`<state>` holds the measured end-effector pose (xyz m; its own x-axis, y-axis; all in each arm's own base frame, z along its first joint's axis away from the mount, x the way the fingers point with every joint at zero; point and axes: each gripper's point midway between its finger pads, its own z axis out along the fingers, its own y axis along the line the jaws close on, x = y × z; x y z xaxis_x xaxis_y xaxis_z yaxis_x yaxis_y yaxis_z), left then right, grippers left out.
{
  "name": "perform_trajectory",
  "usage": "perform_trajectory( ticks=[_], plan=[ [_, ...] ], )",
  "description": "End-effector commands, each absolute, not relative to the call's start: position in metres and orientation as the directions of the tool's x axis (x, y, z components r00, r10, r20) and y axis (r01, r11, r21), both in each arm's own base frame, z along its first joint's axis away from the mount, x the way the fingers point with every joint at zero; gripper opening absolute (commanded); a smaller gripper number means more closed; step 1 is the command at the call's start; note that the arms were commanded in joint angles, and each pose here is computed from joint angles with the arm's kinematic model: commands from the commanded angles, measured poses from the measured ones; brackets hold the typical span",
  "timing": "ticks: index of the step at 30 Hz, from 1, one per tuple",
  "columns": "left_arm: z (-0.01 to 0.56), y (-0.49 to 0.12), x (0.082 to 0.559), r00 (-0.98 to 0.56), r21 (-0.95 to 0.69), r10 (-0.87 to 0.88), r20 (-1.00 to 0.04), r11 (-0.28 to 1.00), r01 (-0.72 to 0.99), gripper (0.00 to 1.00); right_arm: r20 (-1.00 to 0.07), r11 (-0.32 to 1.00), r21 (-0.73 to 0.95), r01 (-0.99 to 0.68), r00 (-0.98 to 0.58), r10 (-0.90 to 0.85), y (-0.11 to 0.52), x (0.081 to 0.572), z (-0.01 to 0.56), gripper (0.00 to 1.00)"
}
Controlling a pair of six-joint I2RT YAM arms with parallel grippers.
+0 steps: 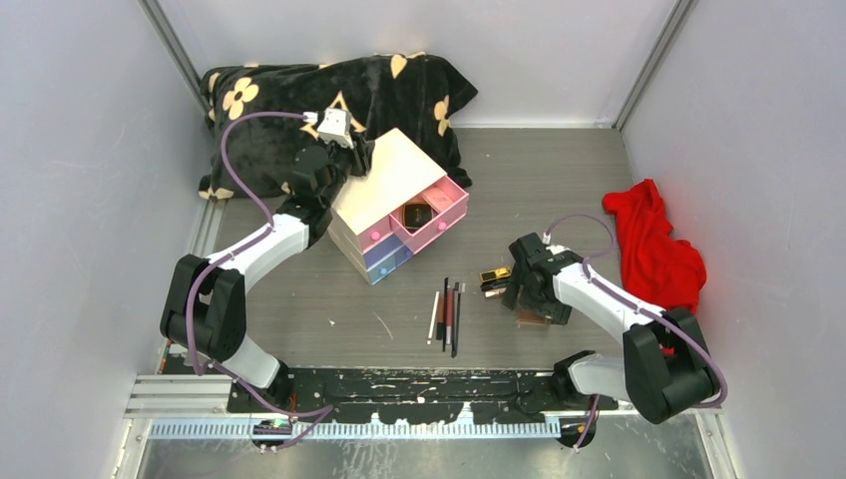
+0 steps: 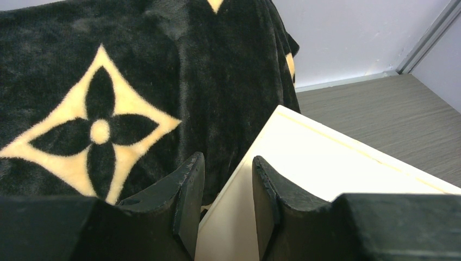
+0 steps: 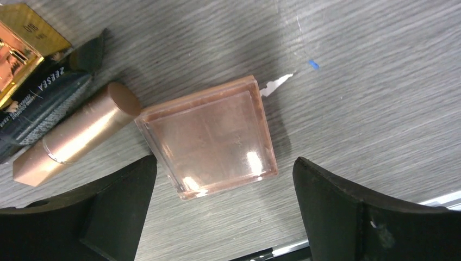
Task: Organize the makeup
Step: Pick up the makeup from the center of the board.
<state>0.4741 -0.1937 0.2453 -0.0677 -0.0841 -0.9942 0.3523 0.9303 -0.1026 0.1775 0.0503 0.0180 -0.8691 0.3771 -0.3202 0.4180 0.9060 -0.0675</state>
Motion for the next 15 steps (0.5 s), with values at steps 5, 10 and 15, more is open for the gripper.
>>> perform_trajectory(
  ticks=[5, 10, 15],
  plan=[
    [0.049, -0.175, 0.399, -0.646, -0.140, 0.076, -0.759, 0.951, 0.276, 0.38, -0.359, 0.926, -0.039, 0.376, -0.870, 0.338, 0.052, 0.202, 0.024, 1.00],
    [0.049, -0.174, 0.398, -0.646, -0.136, 0.079, -0.760, 0.951, 0.276, 0.38, -0.323, 0.929, -0.016, 0.370, -0.881, 0.346, 0.056, 0.196, 0.012, 1.00],
    [0.050, -0.174, 0.398, -0.644, -0.131, 0.082, -0.760, 0.952, 0.276, 0.38, -0.323, 0.928, -0.034, 0.370, -0.883, 0.340, 0.053, 0.194, 0.005, 0.97]
  ],
)
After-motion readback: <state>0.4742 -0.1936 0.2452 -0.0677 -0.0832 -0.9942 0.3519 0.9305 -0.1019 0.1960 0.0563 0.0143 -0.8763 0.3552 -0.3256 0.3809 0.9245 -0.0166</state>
